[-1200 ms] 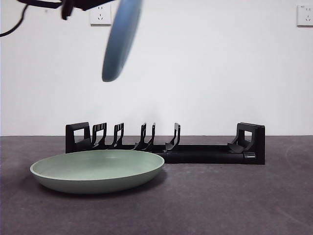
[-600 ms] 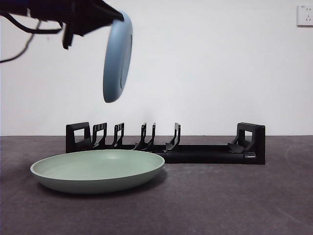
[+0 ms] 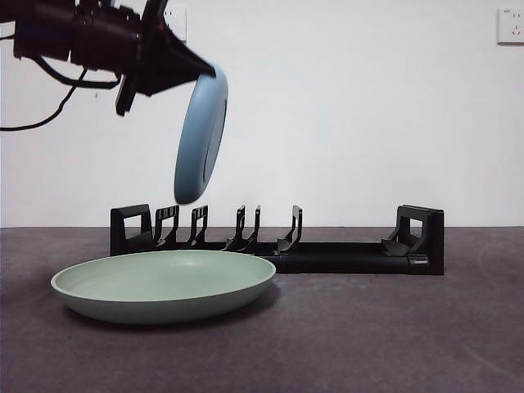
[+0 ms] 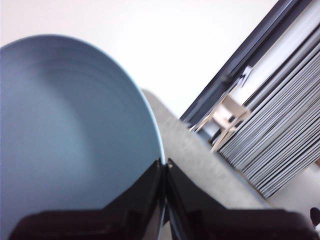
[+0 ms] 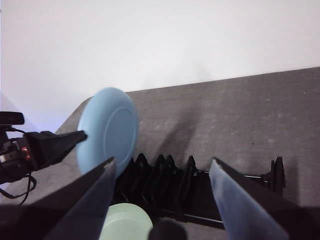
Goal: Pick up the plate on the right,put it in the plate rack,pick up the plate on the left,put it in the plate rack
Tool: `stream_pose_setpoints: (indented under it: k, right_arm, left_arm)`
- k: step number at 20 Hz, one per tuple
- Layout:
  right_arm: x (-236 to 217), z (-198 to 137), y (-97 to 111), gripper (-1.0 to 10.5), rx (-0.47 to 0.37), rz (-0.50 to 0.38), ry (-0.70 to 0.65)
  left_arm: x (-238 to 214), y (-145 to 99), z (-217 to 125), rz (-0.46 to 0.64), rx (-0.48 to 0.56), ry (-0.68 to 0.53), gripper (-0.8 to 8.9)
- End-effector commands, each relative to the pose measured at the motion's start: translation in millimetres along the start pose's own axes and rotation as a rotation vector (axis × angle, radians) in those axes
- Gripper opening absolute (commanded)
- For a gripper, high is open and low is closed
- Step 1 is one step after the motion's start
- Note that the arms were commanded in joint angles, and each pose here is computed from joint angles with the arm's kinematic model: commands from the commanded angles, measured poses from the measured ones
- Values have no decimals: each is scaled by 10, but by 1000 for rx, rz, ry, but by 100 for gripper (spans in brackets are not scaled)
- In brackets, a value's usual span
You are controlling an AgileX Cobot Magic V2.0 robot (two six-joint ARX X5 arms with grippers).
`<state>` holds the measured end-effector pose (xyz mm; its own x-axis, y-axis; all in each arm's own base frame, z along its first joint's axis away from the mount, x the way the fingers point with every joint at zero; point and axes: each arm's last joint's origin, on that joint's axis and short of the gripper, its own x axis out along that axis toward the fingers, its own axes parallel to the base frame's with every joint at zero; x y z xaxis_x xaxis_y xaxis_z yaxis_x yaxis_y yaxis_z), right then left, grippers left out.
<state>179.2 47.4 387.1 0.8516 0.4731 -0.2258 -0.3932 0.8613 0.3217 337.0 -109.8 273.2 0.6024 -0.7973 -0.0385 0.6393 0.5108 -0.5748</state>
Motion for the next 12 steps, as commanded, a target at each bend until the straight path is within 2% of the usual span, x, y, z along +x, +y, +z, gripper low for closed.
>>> stream_pose_setpoints:
  k: [1,12]
  right_arm:
    - [-3,10,6,315,-10,0,-7]
    - [2,9,4,314,-10,-1,-6]
  left_arm:
    - [10,70,-49,26,35,32,-9]
    - [12,144,-227,120,49,170,0]
